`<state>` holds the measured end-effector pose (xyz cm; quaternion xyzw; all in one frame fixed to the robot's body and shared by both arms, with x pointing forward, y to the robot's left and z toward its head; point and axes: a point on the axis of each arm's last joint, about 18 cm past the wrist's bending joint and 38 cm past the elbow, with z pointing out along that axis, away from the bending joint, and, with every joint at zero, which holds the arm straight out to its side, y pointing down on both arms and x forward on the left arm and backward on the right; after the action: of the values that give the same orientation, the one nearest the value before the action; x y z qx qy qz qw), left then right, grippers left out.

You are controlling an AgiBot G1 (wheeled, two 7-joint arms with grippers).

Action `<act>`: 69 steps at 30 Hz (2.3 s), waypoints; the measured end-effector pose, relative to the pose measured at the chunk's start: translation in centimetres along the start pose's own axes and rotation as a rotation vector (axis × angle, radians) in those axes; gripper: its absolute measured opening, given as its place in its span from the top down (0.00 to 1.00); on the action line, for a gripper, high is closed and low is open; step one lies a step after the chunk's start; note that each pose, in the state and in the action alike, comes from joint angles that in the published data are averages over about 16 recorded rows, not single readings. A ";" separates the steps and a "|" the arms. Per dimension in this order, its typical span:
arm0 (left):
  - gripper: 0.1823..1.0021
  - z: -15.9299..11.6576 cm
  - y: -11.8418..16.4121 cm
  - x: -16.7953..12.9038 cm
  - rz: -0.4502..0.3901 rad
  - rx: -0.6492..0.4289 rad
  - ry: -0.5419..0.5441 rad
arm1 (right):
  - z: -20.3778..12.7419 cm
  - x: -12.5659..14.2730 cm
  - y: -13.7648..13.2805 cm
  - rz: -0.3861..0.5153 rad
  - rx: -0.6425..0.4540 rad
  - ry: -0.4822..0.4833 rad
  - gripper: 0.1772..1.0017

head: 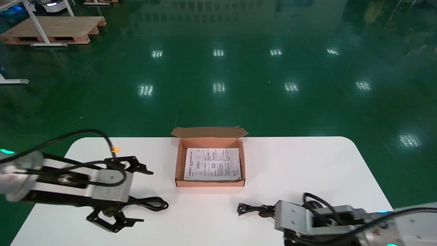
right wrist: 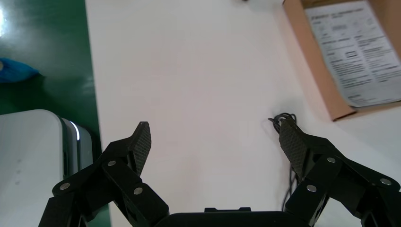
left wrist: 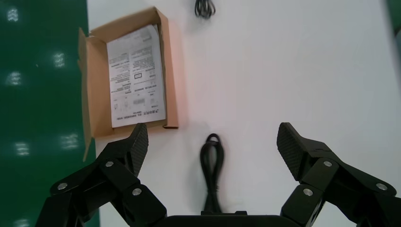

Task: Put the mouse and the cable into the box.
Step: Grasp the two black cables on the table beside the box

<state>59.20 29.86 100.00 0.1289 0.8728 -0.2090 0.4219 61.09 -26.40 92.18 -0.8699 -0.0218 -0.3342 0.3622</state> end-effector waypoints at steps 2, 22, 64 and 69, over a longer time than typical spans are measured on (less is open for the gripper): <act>0.00 1.5 0.5 -0.5 0.018 -0.048 -0.010 | 1.4 0.7 0.3 0.015 -0.034 0.020 0.00; 0.00 9.2 3.6 -1.8 0.017 -0.245 -0.035 | 6.1 3.4 1.8 0.080 -0.177 0.104 0.00; 0.00 15.9 8.2 -0.8 -0.049 -0.371 0.026 | 11.7 6.5 3.6 0.085 -0.284 0.172 0.00; 0.00 16.0 8.2 -0.8 -0.050 -0.371 0.027 | 12.3 6.8 3.9 0.077 -0.308 0.180 0.00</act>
<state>73.91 29.50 89.66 0.0298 0.9049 -0.0532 0.4212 74.41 -22.73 87.52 -0.8819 0.0955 -0.3958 0.2375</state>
